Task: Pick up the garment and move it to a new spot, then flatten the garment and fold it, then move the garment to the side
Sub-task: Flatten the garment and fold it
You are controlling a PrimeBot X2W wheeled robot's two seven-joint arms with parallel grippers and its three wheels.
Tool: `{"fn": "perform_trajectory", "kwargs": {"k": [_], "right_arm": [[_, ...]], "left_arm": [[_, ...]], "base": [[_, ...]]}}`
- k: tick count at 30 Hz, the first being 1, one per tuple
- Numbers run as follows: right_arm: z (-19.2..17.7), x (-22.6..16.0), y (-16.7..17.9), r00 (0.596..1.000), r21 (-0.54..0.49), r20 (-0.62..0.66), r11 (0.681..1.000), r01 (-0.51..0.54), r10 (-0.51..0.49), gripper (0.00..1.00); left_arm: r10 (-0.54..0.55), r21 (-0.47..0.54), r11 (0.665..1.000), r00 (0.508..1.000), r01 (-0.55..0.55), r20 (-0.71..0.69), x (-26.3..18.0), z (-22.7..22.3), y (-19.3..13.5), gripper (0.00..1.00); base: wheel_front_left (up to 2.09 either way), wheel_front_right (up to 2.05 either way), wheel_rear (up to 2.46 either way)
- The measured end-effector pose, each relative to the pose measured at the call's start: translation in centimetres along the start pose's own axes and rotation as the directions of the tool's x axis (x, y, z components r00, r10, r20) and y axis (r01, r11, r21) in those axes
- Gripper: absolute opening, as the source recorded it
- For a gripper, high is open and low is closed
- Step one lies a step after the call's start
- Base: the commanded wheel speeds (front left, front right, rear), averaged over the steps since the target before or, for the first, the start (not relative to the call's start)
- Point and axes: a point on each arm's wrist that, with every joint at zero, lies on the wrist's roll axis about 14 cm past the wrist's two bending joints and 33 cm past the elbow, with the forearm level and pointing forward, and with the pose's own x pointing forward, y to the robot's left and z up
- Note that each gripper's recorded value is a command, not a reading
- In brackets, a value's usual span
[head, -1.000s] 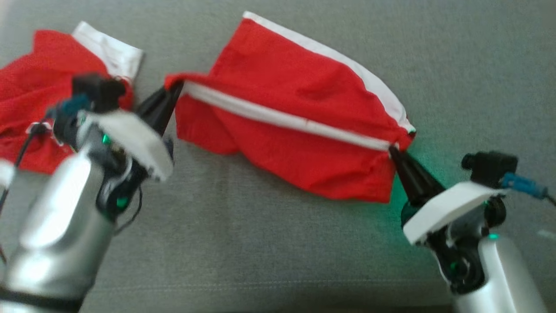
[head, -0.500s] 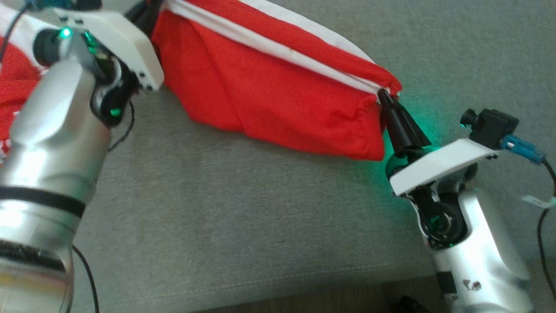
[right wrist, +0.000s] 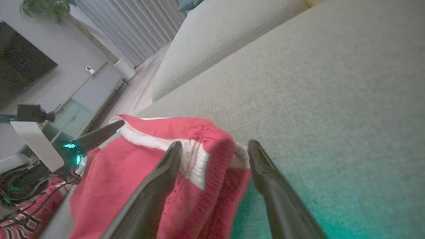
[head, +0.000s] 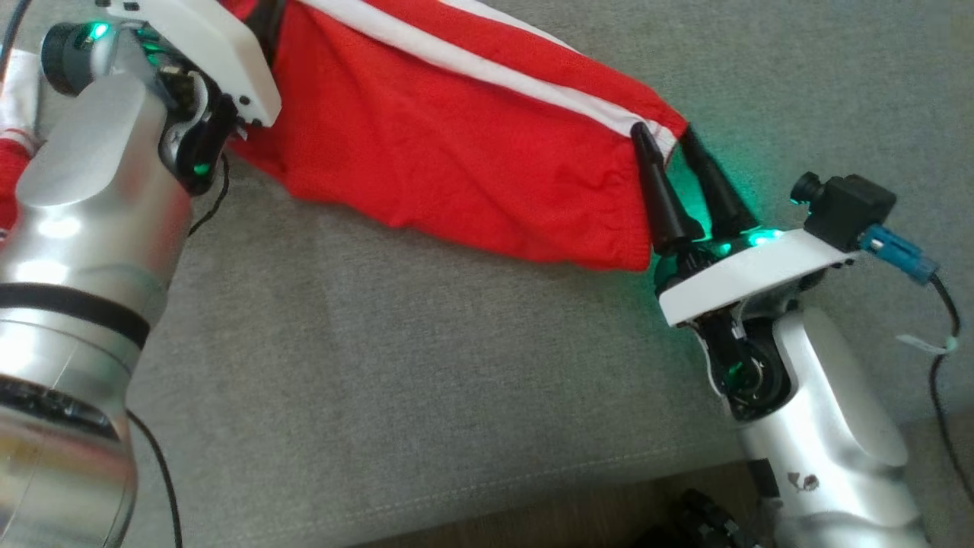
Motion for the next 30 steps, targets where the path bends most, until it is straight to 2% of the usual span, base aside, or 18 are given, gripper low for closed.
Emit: {"fn": "perform_trajectory", "kwargs": {"k": [2,6,12,15,17,25,30], "right_arm": [[0.7,0.1,0.2,1.0,-0.084,0.03,0.996,-0.004,0.006,1.0],[3.0,-0.5,0.4,0.994,-0.246,0.112,0.969,0.015,0.014,1.0],[4.3,-2.5,-0.4,0.984,-0.348,0.179,0.934,0.08,-0.018,1.0],[5.6,-2.8,0.3,0.976,-0.387,0.216,0.918,0.085,0.001,1.0],[6.3,-2.9,0.9,0.972,-0.395,0.233,0.915,0.079,0.016,1.0],[6.7,-4.3,2.7,0.972,-0.46,0.231,0.885,0.067,0.046,1.0],[6.6,-5.3,3.5,0.974,-0.457,0.222,0.888,0.054,0.056,1.0]], "left_arm": [[0.017,0.005,1.0,0.999,-0.017,0.029,-0.4,0.4,0.5,1.0],[0.058,0.024,0.998,0.992,-0.061,0.117,-1.6,1.8,1.7,1.0],[0.132,0.05,0.988,0.959,-0.149,0.25,-4.0,5.0,2.3,1.0],[0.159,0.05,0.981,0.919,-0.189,0.36,-6.3,7.4,2.1,1.0],[0.19,0.03,0.975,0.897,-0.22,0.398,-8.2,7.4,2.2,1.0],[0.295,0.005,0.942,0.838,-0.335,0.459,-15.9,5.3,2.2,1.0],[0.345,-0.011,0.922,0.806,-0.388,0.481,-19.7,4.4,1.8,1.0]], "base": [[0.0,0.0,0.0],[0.0,0.0,0.0],[0.0,0.0,0.0],[0.0,0.0,0.0],[0.0,0.0,0.0],[0.0,0.0,0.0],[0.0,0.0,0.0]]}}
